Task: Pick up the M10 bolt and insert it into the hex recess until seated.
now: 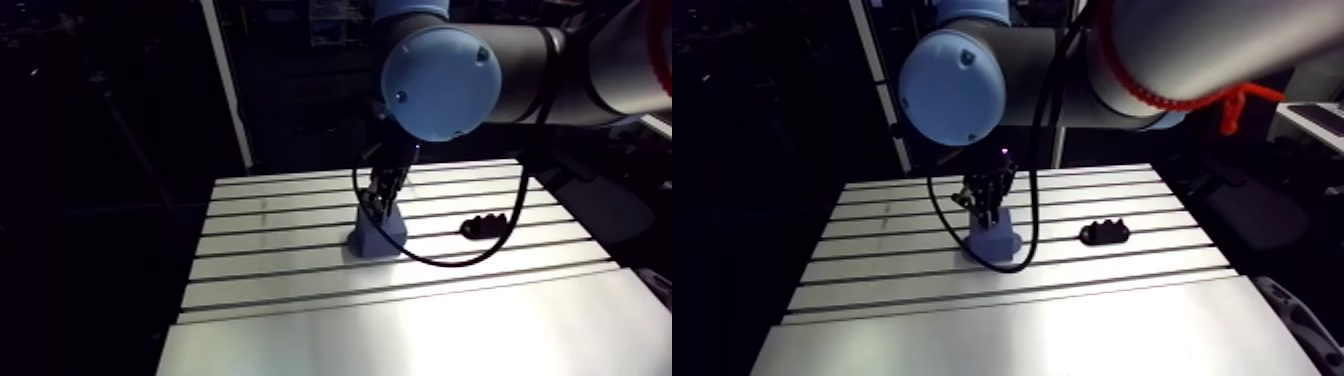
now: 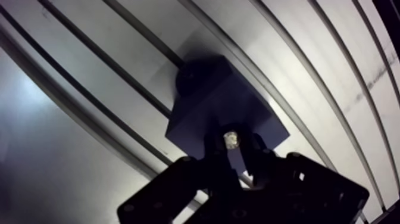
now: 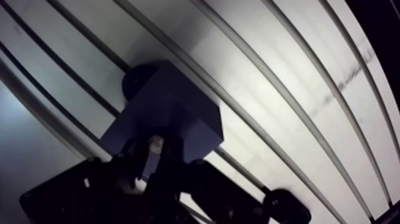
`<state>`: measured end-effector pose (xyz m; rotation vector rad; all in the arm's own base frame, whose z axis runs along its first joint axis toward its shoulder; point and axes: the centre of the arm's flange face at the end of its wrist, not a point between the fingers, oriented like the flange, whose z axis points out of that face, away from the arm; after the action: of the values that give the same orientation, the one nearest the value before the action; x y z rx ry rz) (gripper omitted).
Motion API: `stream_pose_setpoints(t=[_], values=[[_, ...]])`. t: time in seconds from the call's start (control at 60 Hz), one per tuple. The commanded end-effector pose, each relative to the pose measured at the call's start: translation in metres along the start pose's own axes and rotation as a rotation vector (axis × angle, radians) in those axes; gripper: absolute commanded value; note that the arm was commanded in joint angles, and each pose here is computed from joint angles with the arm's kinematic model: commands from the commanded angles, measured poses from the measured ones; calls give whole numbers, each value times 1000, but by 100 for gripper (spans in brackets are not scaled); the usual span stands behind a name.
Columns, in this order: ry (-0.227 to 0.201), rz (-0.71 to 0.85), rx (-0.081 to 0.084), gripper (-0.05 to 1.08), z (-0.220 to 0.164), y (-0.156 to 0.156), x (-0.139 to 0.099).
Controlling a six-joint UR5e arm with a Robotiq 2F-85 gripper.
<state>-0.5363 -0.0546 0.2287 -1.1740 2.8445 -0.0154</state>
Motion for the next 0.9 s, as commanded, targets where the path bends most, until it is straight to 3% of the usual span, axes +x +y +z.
stream_pose_setpoints(t=[0.017,0.55,0.9], values=[[1,0,-1,73,0,0,0],[10,-1,-8,76,-6,1,2],[3,-3,-1,78,-3,-4,1]])
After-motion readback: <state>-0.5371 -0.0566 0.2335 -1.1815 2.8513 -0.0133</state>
